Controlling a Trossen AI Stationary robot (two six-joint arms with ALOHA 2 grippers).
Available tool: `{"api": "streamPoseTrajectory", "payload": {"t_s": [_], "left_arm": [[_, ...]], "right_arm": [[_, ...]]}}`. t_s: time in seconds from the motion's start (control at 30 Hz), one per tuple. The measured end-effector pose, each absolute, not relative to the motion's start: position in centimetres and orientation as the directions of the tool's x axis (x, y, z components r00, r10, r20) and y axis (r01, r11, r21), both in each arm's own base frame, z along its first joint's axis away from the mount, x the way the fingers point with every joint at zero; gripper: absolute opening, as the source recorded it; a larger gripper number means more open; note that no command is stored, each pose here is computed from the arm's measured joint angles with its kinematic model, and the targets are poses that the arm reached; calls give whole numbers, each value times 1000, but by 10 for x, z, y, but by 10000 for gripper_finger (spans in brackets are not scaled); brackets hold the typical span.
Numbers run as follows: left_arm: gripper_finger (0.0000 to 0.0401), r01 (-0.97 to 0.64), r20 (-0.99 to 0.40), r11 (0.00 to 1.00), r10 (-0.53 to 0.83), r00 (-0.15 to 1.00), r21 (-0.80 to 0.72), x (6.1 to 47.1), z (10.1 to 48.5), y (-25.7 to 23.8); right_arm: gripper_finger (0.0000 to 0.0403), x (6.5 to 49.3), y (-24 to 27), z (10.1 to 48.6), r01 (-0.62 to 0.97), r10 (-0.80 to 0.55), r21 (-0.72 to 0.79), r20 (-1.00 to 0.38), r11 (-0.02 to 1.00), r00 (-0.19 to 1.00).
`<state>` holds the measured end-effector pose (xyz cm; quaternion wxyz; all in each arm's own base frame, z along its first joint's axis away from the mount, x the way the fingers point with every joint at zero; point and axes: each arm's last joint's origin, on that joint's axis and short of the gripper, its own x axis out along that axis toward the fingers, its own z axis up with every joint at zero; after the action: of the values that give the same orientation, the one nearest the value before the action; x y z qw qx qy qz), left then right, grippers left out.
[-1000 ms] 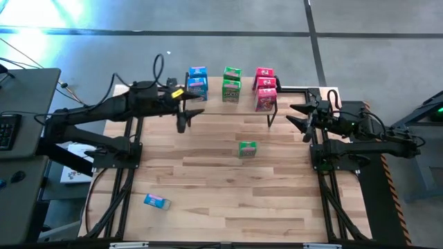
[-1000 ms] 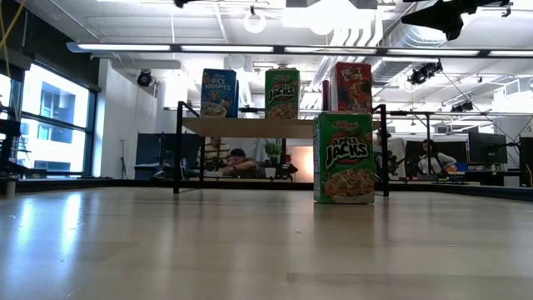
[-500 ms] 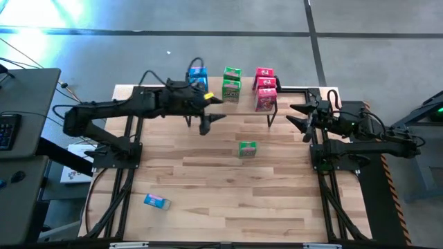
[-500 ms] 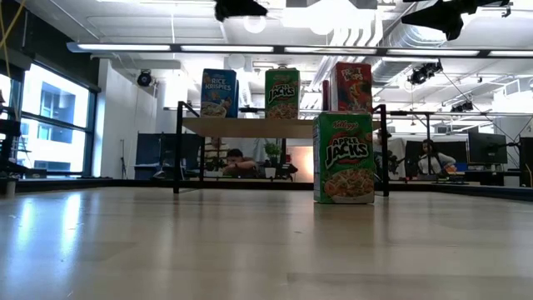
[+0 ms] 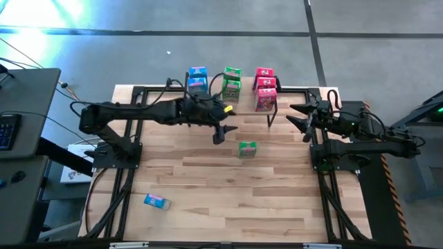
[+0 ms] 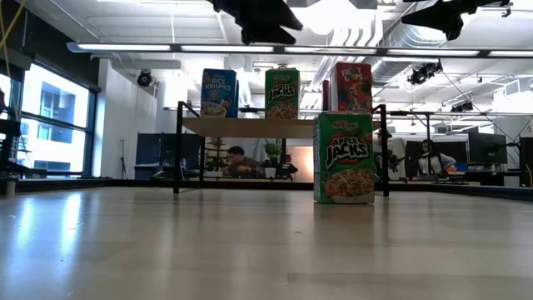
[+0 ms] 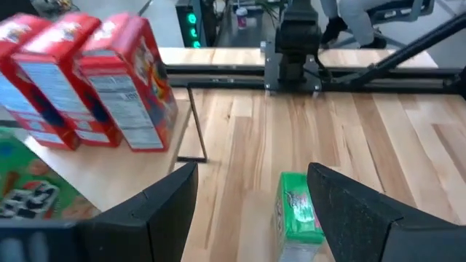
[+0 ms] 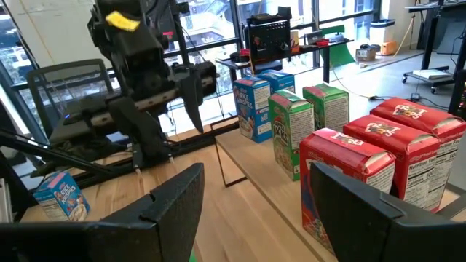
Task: Stack cereal on shelf
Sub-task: Put the green cereal box aligned with the other green cereal boxes on the shelf
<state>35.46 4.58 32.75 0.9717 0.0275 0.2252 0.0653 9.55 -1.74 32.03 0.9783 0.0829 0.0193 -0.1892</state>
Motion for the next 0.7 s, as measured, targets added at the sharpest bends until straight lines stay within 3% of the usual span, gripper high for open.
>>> {"api": "streamPoseTrajectory", "payload": {"t_s": [0.7], "left_arm": [[262,-77,-537,994,24,843,-77,398,262,39]], "right_arm": [[242,95,-17,320,374,-367,153,-75,915,927]]}}
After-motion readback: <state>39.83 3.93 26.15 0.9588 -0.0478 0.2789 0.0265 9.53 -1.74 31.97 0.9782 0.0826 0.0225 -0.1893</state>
